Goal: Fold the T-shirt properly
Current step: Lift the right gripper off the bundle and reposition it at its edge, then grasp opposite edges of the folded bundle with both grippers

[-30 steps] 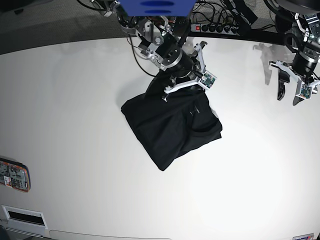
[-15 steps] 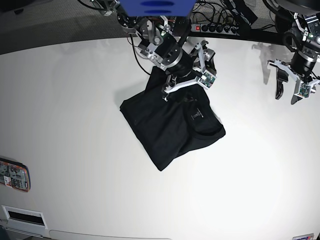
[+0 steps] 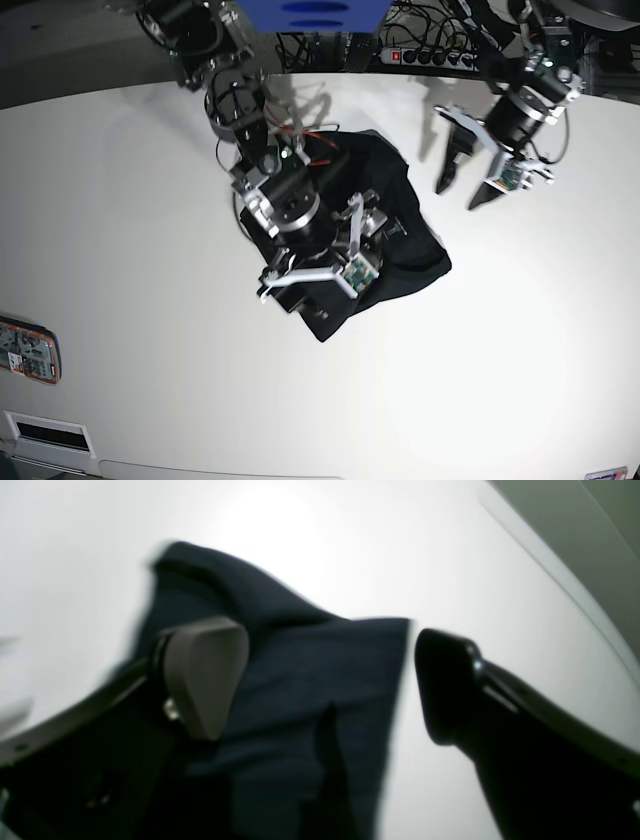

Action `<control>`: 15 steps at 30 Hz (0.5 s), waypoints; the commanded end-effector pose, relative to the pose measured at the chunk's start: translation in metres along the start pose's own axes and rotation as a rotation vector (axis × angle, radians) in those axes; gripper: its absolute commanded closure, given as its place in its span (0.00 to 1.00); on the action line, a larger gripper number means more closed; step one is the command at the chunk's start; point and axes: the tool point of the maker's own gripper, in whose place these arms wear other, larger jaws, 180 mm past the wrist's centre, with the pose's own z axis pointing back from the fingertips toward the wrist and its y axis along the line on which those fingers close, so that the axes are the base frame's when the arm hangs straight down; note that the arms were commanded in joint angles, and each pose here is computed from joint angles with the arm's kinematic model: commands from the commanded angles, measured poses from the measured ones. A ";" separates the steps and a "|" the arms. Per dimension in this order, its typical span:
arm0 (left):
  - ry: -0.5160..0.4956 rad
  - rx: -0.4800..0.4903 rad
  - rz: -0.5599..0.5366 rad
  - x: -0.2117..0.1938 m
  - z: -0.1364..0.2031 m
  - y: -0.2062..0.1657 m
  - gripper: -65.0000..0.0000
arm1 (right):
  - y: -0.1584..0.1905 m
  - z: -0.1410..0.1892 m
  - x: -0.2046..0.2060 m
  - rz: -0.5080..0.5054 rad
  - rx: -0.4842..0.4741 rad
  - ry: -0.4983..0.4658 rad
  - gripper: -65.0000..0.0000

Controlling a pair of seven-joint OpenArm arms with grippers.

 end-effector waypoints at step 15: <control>0.040 -0.029 0.098 -0.011 -0.029 -0.026 0.53 | -0.076 -0.064 0.027 -0.201 0.033 -0.040 0.39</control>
